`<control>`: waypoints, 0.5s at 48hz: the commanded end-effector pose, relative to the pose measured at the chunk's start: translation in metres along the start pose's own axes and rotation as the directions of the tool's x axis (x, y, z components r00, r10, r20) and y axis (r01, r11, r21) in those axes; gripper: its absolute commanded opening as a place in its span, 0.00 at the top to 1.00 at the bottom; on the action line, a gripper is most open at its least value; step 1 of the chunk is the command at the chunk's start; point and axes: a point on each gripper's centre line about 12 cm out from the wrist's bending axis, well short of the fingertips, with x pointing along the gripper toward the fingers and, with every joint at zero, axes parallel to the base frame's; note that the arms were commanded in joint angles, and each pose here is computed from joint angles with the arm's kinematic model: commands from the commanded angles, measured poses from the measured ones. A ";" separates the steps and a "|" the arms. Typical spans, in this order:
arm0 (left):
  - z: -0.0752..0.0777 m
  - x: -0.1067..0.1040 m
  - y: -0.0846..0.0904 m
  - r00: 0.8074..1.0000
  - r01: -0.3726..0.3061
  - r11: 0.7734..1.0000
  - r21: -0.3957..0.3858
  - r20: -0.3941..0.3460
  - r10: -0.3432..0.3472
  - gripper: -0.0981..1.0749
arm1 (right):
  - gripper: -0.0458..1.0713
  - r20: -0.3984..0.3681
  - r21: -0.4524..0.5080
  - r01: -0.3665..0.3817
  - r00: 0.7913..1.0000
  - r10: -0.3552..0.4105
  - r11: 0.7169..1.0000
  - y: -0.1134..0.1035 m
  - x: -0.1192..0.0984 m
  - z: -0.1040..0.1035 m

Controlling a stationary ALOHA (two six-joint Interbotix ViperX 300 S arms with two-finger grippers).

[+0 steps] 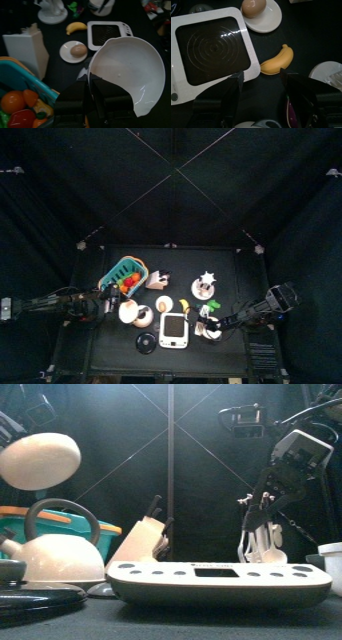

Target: Place pan left of pot lid

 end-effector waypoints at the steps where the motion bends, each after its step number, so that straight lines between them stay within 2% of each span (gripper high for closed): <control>1: 0.008 -0.002 -0.012 0.997 0.074 0.997 0.011 0.005 -0.074 0.47 | 0.14 0.035 0.023 -0.013 0.999 0.012 1.000 0.000 -0.007 0.013; 8: -0.002 0.000 -0.026 0.988 0.153 0.988 -0.018 -0.019 -0.153 0.46 | 0.14 0.030 0.025 -0.012 1.000 0.011 1.000 0.000 -0.006 0.012; 18: -0.028 0.007 -0.036 0.972 0.217 0.965 -0.145 -0.061 -0.227 0.46 | 0.14 0.027 0.029 -0.012 1.000 0.011 1.000 0.001 -0.006 0.012; 24: -0.029 0.007 -0.039 0.967 0.235 0.956 -0.175 -0.060 -0.249 0.46 | 0.14 0.028 0.031 -0.012 1.000 0.011 0.999 0.000 -0.006 0.012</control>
